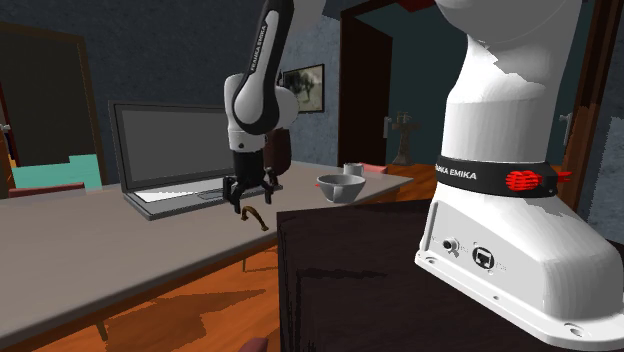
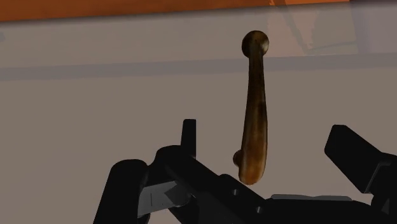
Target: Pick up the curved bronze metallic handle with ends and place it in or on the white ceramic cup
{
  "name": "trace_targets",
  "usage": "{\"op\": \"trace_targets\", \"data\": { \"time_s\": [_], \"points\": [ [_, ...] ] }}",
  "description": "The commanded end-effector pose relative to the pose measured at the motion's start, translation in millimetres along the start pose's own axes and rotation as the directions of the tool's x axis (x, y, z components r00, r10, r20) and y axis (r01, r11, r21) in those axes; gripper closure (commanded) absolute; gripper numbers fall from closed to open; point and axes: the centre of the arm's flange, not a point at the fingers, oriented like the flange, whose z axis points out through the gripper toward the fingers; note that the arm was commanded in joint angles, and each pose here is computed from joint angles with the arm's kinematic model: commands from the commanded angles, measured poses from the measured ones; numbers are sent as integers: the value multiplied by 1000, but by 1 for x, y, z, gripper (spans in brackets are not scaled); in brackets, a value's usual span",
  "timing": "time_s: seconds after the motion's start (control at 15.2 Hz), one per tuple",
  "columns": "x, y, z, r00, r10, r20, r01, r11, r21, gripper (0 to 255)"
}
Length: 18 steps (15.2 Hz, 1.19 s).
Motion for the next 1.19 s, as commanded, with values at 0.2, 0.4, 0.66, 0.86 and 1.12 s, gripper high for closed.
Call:
{"op": "trace_targets", "data": {
  "time_s": [0.2, 0.4, 0.66, 0.86, 1.12],
  "points": [
    [1, 0, 10, 1000, 0, 0, 0, 1000, 0, 0],
    [1, 0, 10, 1000, 0, 0, 0, 1000, 0, 0],
    [1, 0, 10, 1000, 0, 0, 0, 1000, 0, 255],
    [1, 0, 10, 1000, 0, 0, 0, 1000, 0, 255],
    [1, 0, 10, 1000, 0, 0, 0, 1000, 0, 255]
  ]
}}
